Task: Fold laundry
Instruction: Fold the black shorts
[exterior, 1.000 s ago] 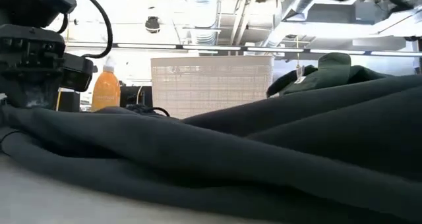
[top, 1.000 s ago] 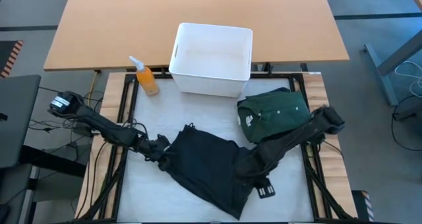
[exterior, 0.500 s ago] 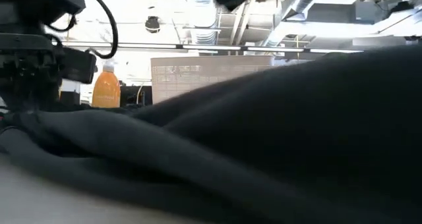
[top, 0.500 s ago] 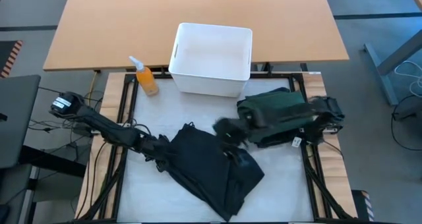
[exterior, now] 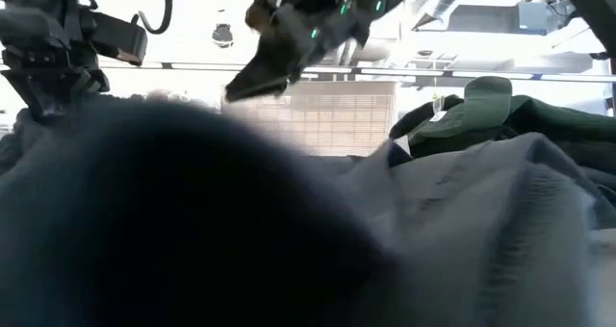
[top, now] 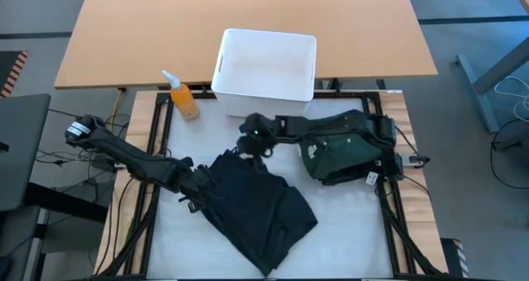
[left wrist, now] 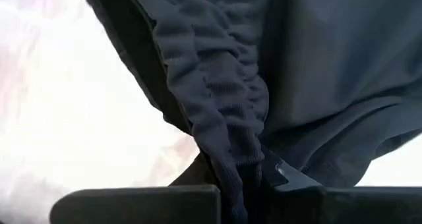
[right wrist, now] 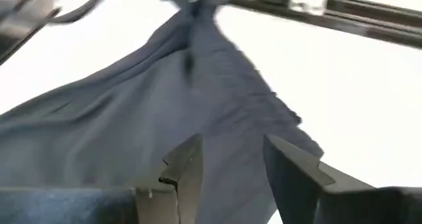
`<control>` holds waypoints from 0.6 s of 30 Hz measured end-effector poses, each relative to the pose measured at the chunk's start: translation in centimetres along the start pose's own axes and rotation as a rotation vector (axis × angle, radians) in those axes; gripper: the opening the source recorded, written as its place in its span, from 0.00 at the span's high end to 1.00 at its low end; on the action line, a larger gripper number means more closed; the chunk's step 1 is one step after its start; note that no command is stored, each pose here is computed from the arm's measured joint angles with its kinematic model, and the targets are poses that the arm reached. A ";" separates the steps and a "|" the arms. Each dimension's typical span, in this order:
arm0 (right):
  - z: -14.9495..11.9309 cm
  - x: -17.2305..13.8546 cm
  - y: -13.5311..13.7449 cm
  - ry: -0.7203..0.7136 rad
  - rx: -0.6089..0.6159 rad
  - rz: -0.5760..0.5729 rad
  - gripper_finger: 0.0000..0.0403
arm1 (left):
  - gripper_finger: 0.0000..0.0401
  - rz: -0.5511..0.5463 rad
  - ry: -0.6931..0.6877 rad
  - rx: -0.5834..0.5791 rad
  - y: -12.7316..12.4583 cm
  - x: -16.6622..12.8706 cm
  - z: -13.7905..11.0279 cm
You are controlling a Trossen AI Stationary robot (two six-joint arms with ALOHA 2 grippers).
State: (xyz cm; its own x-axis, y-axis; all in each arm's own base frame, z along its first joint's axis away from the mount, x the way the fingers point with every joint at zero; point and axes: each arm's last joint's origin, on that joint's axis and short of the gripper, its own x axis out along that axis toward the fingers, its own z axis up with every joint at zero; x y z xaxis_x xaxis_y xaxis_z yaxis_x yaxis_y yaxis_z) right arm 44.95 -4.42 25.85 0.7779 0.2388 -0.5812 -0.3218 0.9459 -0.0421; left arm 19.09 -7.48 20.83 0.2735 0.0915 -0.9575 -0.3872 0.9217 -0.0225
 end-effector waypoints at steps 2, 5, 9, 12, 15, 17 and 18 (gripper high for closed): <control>-0.7 0.7 -1.8 -0.037 0.061 -0.021 0.55 | 0.99 0.018 0.007 -0.004 0.0 0.4 -0.1; -2.2 1.8 -3.8 -0.066 0.106 -0.015 0.54 | 0.99 0.037 0.007 -0.009 -0.1 0.8 0.0; -3.8 3.1 -5.0 -0.047 0.145 -0.009 0.46 | 0.99 0.027 0.055 0.035 -0.9 2.3 0.3; -4.8 4.1 -5.1 -0.024 0.217 0.014 0.37 | 0.99 0.026 0.102 0.083 -1.6 4.1 0.5; -5.8 4.6 -5.0 0.021 0.276 0.080 0.29 | 0.99 0.065 0.117 0.106 -1.8 5.1 0.6; -6.2 4.6 -4.8 0.060 0.273 0.089 0.24 | 0.99 0.080 0.119 0.111 -1.8 5.4 0.6; -6.2 4.7 -4.7 0.069 0.257 0.078 0.22 | 0.99 0.080 0.119 0.117 -1.9 5.4 0.6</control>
State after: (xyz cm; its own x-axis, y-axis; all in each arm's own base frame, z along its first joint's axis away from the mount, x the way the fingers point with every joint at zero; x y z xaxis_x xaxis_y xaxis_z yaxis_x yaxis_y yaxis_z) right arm 46.72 -9.12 18.28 0.7150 0.3056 -0.6288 -0.2246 0.9521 0.2075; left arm 21.83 -8.48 15.82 0.1370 0.1278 -0.9823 -0.2965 0.9515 0.0825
